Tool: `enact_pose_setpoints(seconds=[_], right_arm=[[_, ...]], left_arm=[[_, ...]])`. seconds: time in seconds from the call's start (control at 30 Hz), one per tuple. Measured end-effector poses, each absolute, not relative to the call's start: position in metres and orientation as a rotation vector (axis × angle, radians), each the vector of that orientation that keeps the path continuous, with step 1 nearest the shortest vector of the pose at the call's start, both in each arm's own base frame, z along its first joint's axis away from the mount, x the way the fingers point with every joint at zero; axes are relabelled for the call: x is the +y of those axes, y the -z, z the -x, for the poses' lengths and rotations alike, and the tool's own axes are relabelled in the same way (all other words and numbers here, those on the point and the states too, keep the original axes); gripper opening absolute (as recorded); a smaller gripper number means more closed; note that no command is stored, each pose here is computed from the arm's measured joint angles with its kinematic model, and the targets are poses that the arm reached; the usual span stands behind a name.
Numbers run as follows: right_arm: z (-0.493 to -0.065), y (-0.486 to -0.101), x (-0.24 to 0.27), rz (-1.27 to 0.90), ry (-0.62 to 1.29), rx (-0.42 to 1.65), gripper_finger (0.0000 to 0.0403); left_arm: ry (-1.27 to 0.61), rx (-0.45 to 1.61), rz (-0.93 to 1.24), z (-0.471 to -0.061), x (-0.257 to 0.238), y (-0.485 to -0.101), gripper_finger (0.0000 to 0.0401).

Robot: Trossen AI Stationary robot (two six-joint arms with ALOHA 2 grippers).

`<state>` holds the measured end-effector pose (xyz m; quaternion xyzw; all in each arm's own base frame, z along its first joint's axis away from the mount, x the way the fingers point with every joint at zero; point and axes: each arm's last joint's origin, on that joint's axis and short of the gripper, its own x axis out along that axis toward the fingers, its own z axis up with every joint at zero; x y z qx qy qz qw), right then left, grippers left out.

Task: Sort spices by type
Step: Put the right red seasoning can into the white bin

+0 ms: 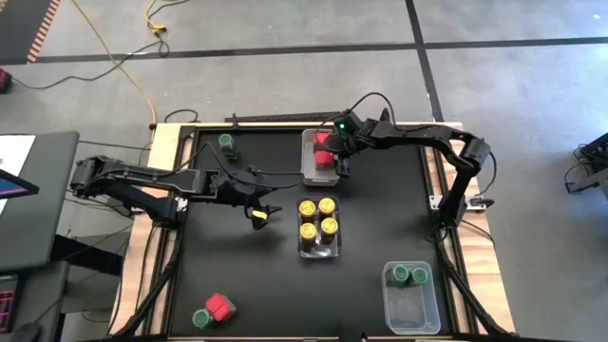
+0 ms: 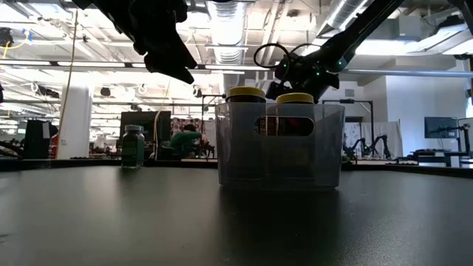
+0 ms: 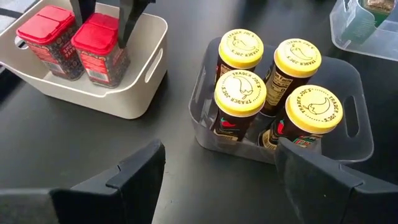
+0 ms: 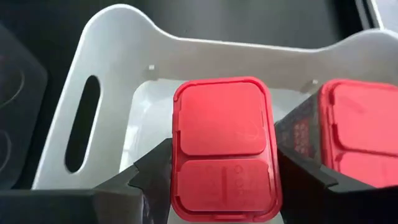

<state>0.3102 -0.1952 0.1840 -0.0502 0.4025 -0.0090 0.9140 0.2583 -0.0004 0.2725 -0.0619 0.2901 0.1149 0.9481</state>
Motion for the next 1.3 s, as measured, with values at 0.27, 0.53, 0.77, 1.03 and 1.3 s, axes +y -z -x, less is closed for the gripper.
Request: enact_pose_setpoints(seconds=[0.27,0.53,0.77,1.03,1.3], right_arm=[[-0.3101,-0.1841,-0.1982,0.124,0.06,0.835,0.0245],[-0.3102,-0.1844,-0.199,0.129,0.069,0.833,0.0245],[-0.3109,-0.1849,-0.1995,0.135,0.073,0.823,0.0245],[-0.3112,-0.1851,-0.1995,0.137,0.073,0.82,0.0245],[-0.3111,-0.1848,-0.1988,0.134,0.069,0.825,0.0245]], left_arm=[[-0.235,0.589,0.134,-0.2584,-0.0005,-0.2725,0.029],[-0.236,0.589,0.137,-0.2584,-0.0005,-0.2725,0.029],[-0.237,0.588,0.142,-0.2584,-0.0006,-0.2725,0.029],[-0.238,0.588,0.144,-0.2584,-0.0006,-0.2726,0.029],[-0.238,0.588,0.144,-0.2584,-0.0006,-0.2725,0.029]])
